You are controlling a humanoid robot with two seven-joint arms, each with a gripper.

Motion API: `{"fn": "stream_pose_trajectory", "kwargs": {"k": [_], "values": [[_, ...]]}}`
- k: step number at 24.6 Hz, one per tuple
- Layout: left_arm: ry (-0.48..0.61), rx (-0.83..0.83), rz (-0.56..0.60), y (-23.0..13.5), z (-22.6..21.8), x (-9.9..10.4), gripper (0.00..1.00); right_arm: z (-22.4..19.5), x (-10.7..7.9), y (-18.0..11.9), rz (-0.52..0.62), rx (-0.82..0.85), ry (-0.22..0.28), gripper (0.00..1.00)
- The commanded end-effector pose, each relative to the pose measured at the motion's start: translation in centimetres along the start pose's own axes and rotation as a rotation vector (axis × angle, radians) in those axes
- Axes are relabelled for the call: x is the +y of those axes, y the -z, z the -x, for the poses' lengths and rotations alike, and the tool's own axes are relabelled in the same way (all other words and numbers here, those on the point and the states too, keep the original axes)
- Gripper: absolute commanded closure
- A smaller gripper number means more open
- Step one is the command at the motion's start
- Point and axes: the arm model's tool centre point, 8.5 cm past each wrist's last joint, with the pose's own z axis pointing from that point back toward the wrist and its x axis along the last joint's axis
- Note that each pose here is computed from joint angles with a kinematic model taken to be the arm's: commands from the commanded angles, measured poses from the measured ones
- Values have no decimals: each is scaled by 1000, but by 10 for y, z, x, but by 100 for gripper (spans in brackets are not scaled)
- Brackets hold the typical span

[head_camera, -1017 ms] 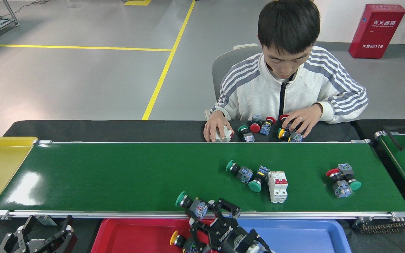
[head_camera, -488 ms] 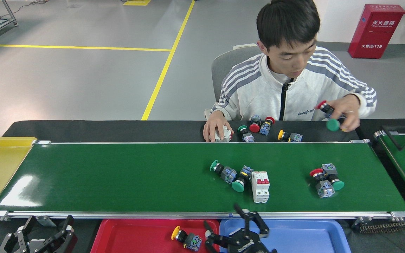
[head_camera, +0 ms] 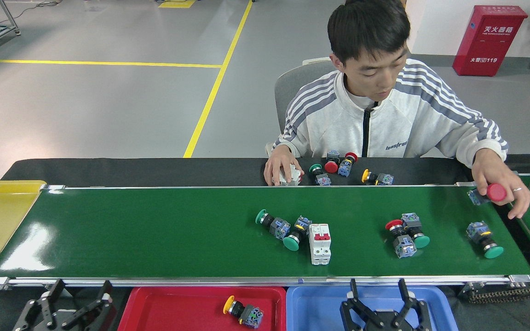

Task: Pick switch part from conveyor to tray

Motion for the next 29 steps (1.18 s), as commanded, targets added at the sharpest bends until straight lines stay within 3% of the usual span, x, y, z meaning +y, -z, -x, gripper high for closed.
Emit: {"fn": "stream_pose_trajectory", "kwargs": {"k": [1,7,11,13,16,17,23,26,29], "values": [[10,3,-22,4,0,8,0,-19,-6,15,-70,-94,20,0],[47,5,-42,12,2,16,0,-50,2,58,-149,-116,47,1],[71,7,-40,13,1,16,0,-76,10,84,-186,-168,32,6],[70,9,-42,14,1,17,0,-83,10,89,-192,-178,34,26],[69,-2,-45,15,-2,17,0,-88,13,85,-196,-206,10,80],[65,-17,-44,15,-8,16,0,-85,14,84,-198,-207,3,89],[24,-136,-27,27,-61,10,0,-77,-5,77,-134,-208,6,94],[16,-138,-18,38,-69,18,0,-40,-13,50,-97,-218,-61,94],[45,-131,-35,47,-74,27,0,-2,-24,10,-60,-301,-27,93]]}}
